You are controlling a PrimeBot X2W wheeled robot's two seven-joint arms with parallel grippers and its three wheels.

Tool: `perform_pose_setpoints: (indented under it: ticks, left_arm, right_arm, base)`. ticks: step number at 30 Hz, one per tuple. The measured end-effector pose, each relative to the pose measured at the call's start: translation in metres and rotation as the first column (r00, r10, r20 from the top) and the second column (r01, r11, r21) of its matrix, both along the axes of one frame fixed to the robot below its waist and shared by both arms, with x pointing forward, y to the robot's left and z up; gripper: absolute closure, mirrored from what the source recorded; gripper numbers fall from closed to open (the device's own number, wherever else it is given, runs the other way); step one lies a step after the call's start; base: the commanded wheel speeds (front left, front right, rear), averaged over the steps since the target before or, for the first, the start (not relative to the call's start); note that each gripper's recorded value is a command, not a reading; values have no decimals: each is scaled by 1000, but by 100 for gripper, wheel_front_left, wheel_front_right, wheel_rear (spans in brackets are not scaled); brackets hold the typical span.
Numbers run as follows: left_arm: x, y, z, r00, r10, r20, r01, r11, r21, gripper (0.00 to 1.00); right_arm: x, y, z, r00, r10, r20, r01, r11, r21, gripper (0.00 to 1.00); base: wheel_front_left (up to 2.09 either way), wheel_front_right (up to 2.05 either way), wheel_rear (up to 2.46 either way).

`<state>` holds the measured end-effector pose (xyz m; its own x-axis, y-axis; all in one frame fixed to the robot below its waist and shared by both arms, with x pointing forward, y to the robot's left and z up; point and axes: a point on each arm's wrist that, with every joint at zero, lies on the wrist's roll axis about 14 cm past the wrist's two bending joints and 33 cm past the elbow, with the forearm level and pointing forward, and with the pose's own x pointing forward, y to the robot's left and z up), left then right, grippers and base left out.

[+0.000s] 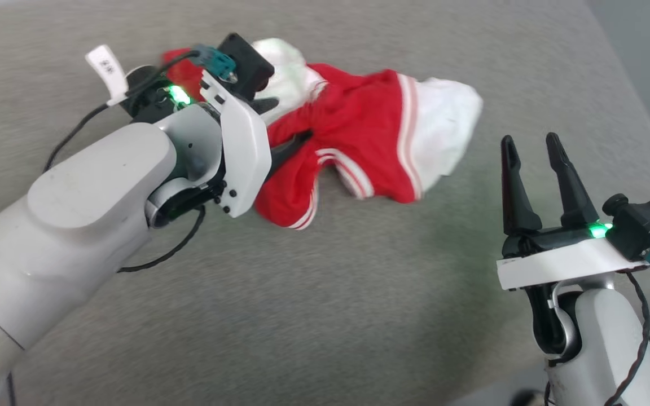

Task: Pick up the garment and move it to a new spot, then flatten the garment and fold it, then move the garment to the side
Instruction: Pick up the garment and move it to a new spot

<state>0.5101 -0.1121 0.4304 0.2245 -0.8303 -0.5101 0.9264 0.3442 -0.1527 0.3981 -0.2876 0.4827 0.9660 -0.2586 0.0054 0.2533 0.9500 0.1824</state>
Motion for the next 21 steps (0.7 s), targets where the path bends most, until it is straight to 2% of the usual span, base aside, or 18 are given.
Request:
perform_pose_setpoints:
  ticks: [5,9,11,14,18,20,21]
  left_arm:
    - [1,32,17,990,138,-15,-139,983,-121,0]
    - [-2,76,12,955,293,-50,-297,938,-181,0]
    - [-4,101,9,923,380,-67,-385,898,-214,0]
    - [-13,141,3,852,512,-106,-521,815,-252,0]
    - [-31,196,-11,750,649,-123,-659,719,-223,0]
    - [-42,224,-17,720,691,-72,-690,700,-182,0]
    - [-45,235,-15,685,724,-78,-723,664,-191,0]
  right_arm:
    - [14,18,1,998,62,6,-62,998,-28,0]
    - [21,34,1,994,111,8,-111,993,-46,0]
    - [22,40,-1,991,135,0,-135,990,-51,0]
    - [25,47,-1,986,168,-3,-168,984,-61,0]
    - [27,57,-2,977,212,-7,-212,975,-73,0]
    - [28,61,-1,973,230,-6,-229,970,-77,0]
    - [28,63,-1,971,238,-7,-238,968,-78,0]
  base:
    - [0,0,0]
    - [0,0,0]
    - [0,0,0]
    - [0,0,0]
    - [0,0,0]
    - [0,0,0]
    - [0,0,0]
